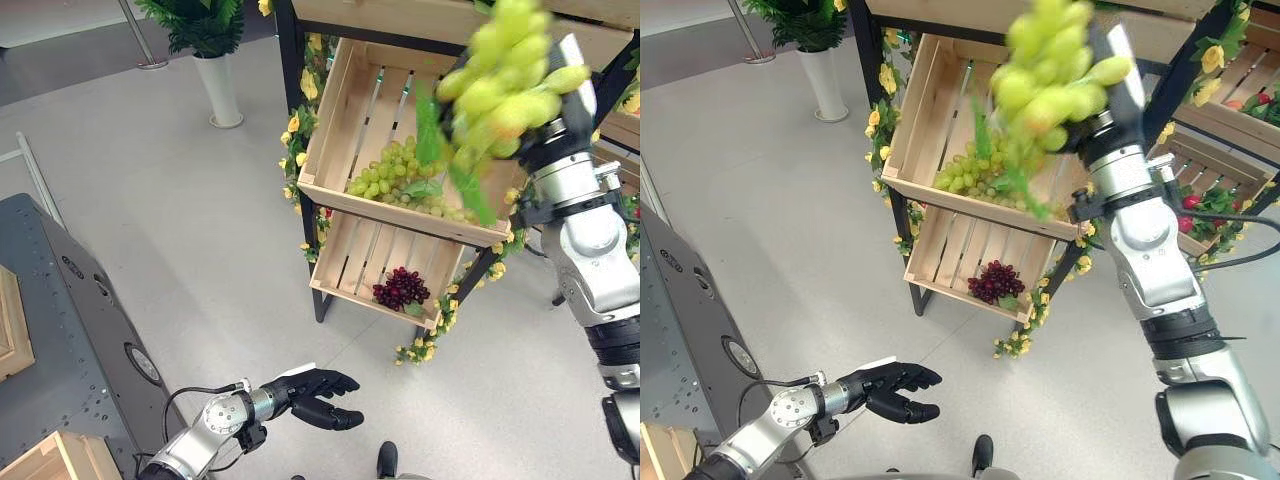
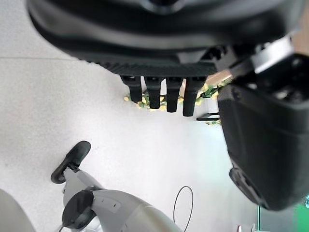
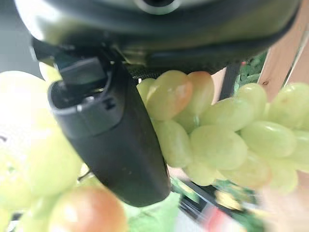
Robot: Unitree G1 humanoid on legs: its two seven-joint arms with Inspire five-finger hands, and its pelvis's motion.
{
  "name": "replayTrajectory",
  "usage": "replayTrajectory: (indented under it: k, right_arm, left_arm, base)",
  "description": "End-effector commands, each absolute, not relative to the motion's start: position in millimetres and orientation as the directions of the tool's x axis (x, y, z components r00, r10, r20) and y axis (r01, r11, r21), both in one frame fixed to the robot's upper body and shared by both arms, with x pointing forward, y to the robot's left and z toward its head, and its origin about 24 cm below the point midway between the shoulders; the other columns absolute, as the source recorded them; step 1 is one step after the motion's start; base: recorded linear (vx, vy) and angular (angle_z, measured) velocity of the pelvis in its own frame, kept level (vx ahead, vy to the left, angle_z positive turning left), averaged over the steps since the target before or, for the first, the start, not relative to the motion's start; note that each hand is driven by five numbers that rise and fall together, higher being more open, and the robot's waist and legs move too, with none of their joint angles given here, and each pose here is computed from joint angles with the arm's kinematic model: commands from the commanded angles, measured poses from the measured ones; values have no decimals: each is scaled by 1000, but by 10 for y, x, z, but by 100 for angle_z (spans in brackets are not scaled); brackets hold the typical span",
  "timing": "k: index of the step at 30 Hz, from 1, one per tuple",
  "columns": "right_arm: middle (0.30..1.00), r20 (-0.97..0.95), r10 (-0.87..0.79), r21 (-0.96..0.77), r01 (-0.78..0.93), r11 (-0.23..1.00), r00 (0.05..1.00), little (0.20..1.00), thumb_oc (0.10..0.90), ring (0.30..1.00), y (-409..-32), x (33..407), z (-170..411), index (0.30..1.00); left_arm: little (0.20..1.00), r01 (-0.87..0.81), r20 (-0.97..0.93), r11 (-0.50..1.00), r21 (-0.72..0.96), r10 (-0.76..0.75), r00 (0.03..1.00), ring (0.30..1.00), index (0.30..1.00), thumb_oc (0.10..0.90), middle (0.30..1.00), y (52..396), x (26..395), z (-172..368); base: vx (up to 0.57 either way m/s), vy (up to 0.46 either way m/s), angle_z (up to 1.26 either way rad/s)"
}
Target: Pick up the fruits from the basket on one side to the basket on the other side
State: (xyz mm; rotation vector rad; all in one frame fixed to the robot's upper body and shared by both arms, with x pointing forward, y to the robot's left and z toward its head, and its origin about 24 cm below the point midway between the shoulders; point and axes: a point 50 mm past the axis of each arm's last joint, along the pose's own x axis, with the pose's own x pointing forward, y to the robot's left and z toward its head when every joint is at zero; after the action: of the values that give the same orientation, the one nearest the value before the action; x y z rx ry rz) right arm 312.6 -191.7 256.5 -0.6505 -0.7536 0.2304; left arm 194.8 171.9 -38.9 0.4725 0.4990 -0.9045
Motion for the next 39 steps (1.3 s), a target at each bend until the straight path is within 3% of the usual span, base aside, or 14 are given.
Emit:
replayTrajectory:
  k: [1,8,12,21,24,29,34,39]
  right_arm:
    - [300,701,518,-690,281,667,490,300,400,300,-1853,2974,3270,300]
    - [300,580,602,-813,348,466,549,300,400,300,-1847,3074,3115,300]
    - [300,491,656,-864,417,283,573,300,400,300,-1850,3095,3008,300]
    - [300,490,569,-854,493,163,660,300,400,300,-2070,3267,2845,300]
    - [300,554,459,-818,556,145,695,300,400,300,-2273,3347,2847,300]
    - [300,692,259,-713,695,96,674,300,400,300,-2614,3385,3013,300]
    - [300,790,24,-607,778,161,612,300,400,300,-2858,3336,3182,300]
    - [300,776,-137,-592,786,179,615,300,400,300,-3024,3348,3129,300]
  left_arm:
    - [900,866,-472,418,273,-727,499,900,900,800,900,1503,2167,-52]
    - [900,876,-479,389,284,-734,481,900,900,800,900,1513,2167,-24]
    - [900,877,-483,386,287,-733,480,900,900,800,900,1530,2158,-18]
    - [900,879,-483,387,279,-735,476,900,900,800,900,1542,2117,-37]
    - [900,878,-483,389,279,-733,478,900,900,800,900,1555,2113,-22]
    - [900,876,-468,381,294,-742,480,900,900,800,900,1564,2157,44]
    - [900,871,-447,382,308,-751,487,900,900,800,900,1543,2181,90]
    - [900,866,-444,399,300,-746,497,900,900,800,900,1523,2175,67]
  base:
    - [45,-3,8]
    - [12,-6,10]
    - [4,-8,3]
    - [5,-3,6]
    - [-26,-15,5]
    - [-88,-26,15]
    - [-62,-13,3]
    - [10,3,1]
